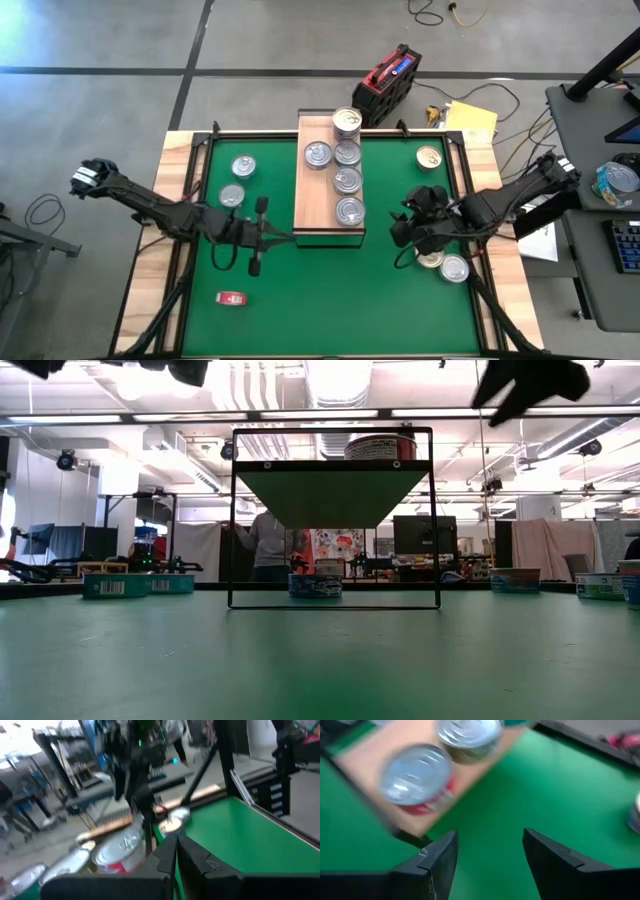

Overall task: Stack canned seafood by type on shelf
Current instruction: Stack the top green tuna can on top of the green tuna can on the shelf

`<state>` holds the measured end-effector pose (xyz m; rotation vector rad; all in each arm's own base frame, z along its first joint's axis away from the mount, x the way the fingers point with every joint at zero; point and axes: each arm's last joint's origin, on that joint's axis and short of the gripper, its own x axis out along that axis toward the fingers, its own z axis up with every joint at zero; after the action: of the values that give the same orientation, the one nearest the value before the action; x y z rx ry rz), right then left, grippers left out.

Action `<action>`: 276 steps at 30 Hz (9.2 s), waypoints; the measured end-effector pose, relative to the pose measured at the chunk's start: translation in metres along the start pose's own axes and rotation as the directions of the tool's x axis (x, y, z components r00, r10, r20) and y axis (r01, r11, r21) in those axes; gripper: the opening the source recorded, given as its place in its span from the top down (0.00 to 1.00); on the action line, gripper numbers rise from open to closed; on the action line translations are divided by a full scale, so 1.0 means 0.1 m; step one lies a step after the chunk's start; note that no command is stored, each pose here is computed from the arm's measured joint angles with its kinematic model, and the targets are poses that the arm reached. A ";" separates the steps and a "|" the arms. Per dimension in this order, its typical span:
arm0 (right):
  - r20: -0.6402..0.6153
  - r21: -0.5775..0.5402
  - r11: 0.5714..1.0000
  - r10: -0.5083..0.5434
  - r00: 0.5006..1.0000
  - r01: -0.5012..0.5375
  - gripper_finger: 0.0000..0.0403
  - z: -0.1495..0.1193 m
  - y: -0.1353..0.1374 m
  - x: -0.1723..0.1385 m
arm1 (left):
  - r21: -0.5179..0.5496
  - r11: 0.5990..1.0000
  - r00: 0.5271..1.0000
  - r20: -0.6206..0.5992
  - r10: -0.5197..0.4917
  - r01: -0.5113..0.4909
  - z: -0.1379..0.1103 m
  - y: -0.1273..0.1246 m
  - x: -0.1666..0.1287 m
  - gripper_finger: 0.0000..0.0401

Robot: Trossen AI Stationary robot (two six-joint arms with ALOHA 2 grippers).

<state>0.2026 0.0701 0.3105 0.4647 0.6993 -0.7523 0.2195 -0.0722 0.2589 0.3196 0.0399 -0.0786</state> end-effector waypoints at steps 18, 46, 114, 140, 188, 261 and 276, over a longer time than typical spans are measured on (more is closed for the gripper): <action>-0.256 0.046 0.956 -0.268 0.929 0.289 0.62 -0.06 -0.34 0.33 | 0.026 0.994 0.994 -0.018 0.106 -0.106 0.00 0.03 0.00 1.00; -0.540 0.079 0.752 -0.520 0.662 0.654 0.97 -0.36 -0.90 0.82 | 0.199 0.917 0.923 -0.103 0.370 -0.345 -0.02 0.11 -0.03 1.00; -0.582 0.259 0.488 -0.610 0.537 0.834 0.97 -0.56 -1.05 1.38 | 0.280 0.870 0.874 -0.161 0.458 -0.405 -0.06 0.13 -0.05 1.00; -0.546 0.294 0.639 -0.497 0.674 0.710 0.97 -0.52 -0.96 1.47 | 0.277 0.870 0.874 -0.159 0.459 -0.407 -0.06 0.13 -0.05 1.00; -0.476 0.239 0.931 -0.136 0.869 0.277 0.97 -0.45 -0.38 1.45 | 0.263 0.872 0.874 -0.156 0.460 -0.412 -0.05 0.13 -0.05 1.00; -0.447 0.164 0.951 -0.165 0.879 0.262 0.97 -0.81 -0.18 1.26 | 0.061 0.888 0.831 -0.327 0.450 -0.456 -0.27 0.10 -0.07 1.00; -0.474 0.116 0.987 -0.047 0.879 0.116 0.97 -0.95 0.00 1.16 | 0.049 0.886 0.833 -0.322 0.451 -0.461 -0.27 0.10 -0.07 1.00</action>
<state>0.2254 0.0743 0.1624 0.7663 1.1313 -0.7785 0.2125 -0.0538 0.2371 0.3019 0.2922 0.4550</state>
